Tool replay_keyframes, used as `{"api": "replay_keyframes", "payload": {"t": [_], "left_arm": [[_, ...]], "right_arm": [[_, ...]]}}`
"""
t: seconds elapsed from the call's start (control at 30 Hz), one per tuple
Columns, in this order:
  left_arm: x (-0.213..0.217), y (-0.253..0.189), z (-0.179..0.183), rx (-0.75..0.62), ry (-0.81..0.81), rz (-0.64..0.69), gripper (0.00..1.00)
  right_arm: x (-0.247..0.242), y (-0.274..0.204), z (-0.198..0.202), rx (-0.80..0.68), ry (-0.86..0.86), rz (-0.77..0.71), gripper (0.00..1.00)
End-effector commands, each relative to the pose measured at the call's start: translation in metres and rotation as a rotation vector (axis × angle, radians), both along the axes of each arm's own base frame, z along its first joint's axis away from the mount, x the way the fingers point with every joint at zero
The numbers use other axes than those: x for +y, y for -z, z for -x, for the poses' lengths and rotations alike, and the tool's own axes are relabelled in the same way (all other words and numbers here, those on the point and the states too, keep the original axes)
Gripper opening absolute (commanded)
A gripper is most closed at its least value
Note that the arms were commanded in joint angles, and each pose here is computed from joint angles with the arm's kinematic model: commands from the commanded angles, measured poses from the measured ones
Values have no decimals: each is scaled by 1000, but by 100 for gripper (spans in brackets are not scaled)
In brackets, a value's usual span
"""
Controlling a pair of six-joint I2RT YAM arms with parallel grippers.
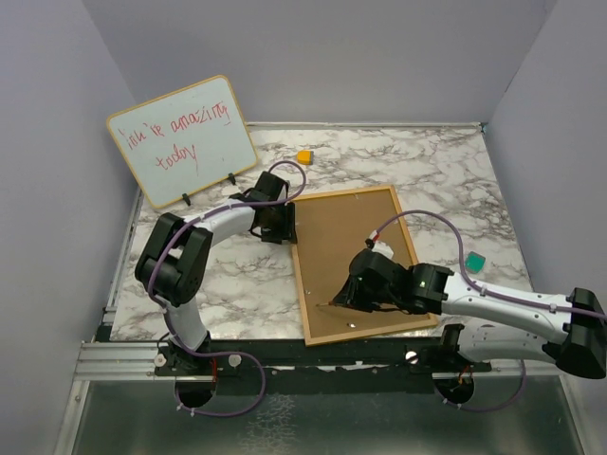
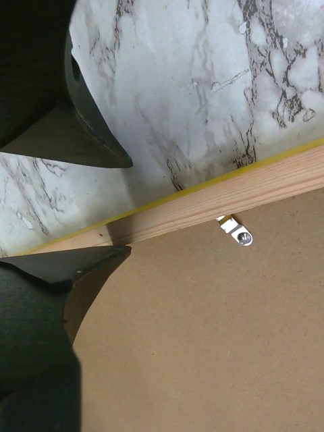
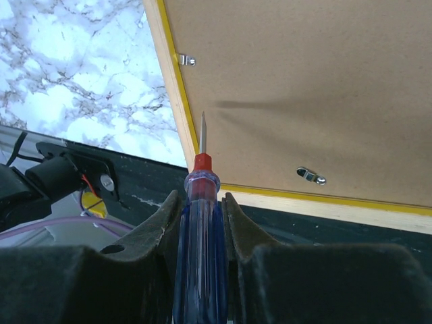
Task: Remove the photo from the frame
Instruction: Release the photo frame item from the photo frame.
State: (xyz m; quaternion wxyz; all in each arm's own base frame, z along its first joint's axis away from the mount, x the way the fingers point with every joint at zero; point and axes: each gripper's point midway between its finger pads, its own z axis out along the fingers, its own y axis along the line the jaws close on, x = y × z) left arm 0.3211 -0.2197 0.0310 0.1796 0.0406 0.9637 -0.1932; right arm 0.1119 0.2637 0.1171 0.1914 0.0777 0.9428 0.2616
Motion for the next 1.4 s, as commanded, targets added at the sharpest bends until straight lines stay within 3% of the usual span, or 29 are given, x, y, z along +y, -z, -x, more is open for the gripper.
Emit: {"api": "replay_keyframes", "payload": {"t": [0.0, 0.33, 0.6, 0.9, 1.13, 1.23, 1.37], "left_arm": [[17, 18, 7, 32, -19, -96, 48], [21, 15, 10, 10, 21, -178, 31], [12, 23, 18, 17, 50, -206, 45], [13, 28, 18, 11, 56, -277, 46], [18, 31, 17, 15, 58, -309, 33], [22, 29, 16, 4, 55, -327, 21], [21, 29, 16, 7, 63, -328, 12]], "right_arm": [[22, -9, 4, 17, -60, -53, 0], [38, -8, 0, 24, -80, -62, 0], [50, -9, -3, 20, -109, -50, 0], [39, -9, -9, -2, -61, 8, 0], [20, -8, -14, -23, 9, 42, 0], [18, -6, -14, -22, 19, 49, 0], [23, -6, -15, -22, 13, 41, 1]]}}
